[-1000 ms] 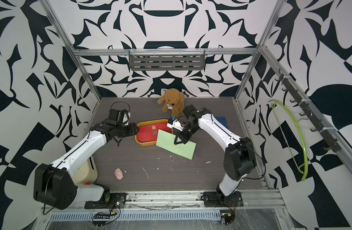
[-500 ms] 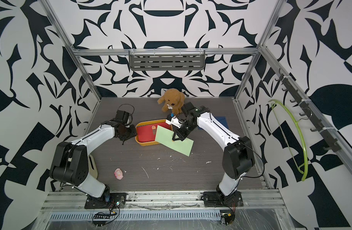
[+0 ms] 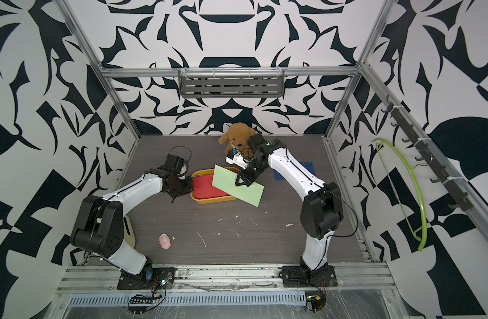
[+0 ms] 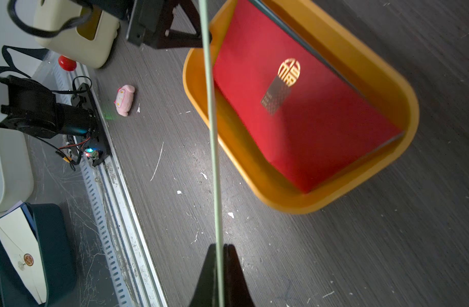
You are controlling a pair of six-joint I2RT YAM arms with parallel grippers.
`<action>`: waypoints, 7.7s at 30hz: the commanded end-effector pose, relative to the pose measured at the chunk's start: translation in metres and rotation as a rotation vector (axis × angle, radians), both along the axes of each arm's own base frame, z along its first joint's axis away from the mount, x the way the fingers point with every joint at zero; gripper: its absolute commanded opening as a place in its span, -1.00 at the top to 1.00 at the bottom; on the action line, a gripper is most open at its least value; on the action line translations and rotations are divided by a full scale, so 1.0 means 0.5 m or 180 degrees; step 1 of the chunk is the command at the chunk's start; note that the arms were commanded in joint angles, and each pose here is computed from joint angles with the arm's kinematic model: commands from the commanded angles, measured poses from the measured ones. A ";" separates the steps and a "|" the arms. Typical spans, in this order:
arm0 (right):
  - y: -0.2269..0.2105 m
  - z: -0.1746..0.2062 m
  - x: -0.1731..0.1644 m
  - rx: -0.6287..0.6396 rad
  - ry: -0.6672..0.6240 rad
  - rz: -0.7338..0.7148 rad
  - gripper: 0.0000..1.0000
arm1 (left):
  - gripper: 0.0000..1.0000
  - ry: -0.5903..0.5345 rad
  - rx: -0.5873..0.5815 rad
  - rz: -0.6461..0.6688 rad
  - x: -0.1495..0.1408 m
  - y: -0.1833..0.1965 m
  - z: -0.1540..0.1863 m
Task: Put the sealed envelopes into the storage box
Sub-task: Pick up the storage box at the center of the board, then place the envelope in the storage box, then place the storage box at the center of the board, then pick up the envelope from the center of the board.
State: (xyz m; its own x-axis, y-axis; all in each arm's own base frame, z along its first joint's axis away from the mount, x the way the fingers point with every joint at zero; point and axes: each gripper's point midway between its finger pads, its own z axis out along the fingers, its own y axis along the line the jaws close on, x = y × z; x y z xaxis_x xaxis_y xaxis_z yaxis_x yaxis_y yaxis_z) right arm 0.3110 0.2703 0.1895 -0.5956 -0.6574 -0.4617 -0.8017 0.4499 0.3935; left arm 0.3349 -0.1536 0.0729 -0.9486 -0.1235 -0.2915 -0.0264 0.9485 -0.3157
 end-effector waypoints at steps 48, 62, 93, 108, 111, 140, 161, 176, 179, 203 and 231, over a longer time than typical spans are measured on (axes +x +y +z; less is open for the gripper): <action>0.018 -0.155 -0.025 -0.0264 0.0134 0.0226 0.74 | 1.00 0.0006 -0.0396 -0.1028 -0.098 -0.130 0.027; 0.006 -0.146 -0.017 -0.0365 0.0051 0.0181 0.43 | 1.00 -0.0008 -0.0548 -0.0806 -0.088 -0.128 0.020; -0.047 -0.068 0.117 -0.0433 -0.0780 -0.0634 0.15 | 1.00 -0.0061 -0.0620 -0.0125 -0.050 -0.057 0.010; -0.402 -0.174 0.271 -0.1128 -0.0157 -0.3457 0.06 | 0.86 -0.0111 -0.0381 0.0558 0.026 0.054 -0.009; -0.441 -0.202 0.276 -0.1260 -0.0157 -0.3698 0.05 | 0.59 -0.0108 -0.0321 0.0492 0.031 0.057 -0.001; -0.477 -0.332 0.301 -0.1531 0.0095 -0.3570 -0.62 | 0.06 -0.0520 0.0210 0.0244 -0.065 0.067 0.201; -0.297 -0.347 -0.142 -0.1397 0.1457 -0.2841 -0.54 | 0.00 -0.0262 -0.0518 -0.0150 -0.171 -0.296 0.142; -0.366 -0.219 -0.122 -0.1234 0.1002 -0.3161 -0.54 | -0.02 0.0101 -0.0745 -0.0366 -0.227 -0.444 0.026; -0.420 -0.235 -0.113 -0.1286 0.1100 -0.3326 -0.29 | -0.02 0.0086 -0.0750 -0.0377 -0.218 -0.461 0.015; -0.469 -0.342 -0.139 -0.1450 0.1696 -0.3640 0.95 | -0.02 0.0152 -0.0695 -0.0584 -0.152 -0.542 -0.083; -0.460 -0.380 -0.171 -0.1509 0.2011 -0.3601 1.00 | -0.02 0.0330 -0.1251 -0.0820 -0.150 -0.576 -0.109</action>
State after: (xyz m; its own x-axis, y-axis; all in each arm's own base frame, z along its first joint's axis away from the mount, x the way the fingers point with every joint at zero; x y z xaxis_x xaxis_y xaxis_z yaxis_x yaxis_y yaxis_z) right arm 0.2446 0.0371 0.0132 -0.9429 0.3059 0.1318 0.3272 0.9247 0.1944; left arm 0.2701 -0.4494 0.0377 -0.9747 0.0203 -0.2225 0.1667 0.7291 -0.6638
